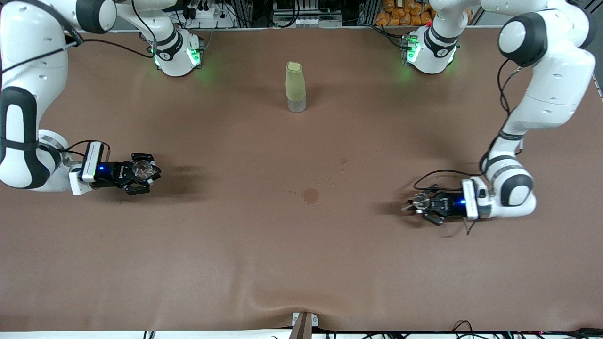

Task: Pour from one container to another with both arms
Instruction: 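Move the beaker and jigger apart back toward their spots, then lower the jigger and beaker onto the table and open both grippers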

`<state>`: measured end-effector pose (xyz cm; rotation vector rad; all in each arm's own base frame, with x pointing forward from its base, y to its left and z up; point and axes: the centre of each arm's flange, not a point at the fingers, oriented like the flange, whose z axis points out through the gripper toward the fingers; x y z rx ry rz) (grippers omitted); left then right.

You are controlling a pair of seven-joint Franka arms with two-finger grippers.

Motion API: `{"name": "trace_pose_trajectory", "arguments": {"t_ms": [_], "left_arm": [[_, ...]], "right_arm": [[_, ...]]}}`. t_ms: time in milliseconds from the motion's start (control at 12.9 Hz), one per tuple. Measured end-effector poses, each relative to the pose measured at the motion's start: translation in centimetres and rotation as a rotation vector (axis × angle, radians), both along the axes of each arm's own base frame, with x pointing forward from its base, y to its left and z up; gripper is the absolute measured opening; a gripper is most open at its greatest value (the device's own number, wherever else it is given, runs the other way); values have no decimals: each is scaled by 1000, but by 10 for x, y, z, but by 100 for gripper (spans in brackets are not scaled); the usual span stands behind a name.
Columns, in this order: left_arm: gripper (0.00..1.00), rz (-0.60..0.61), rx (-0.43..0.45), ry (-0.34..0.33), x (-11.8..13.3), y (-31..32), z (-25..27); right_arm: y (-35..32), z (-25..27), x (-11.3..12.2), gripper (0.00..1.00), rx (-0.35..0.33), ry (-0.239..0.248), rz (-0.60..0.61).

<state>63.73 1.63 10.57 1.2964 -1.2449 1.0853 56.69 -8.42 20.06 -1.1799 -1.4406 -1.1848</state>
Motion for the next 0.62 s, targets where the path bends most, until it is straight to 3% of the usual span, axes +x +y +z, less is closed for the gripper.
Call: {"name": "trace_pose_trajectory", "arguments": {"t_ms": [311,622], "left_arm": [[21,-18,16,77,-15,50,-1],[21,-4,56,118,-30,95,-9]], "right_arm": [[-31,-51,-22,17,-1,73,-42],[-35,-88,-36,17,2,115,-45]]}}
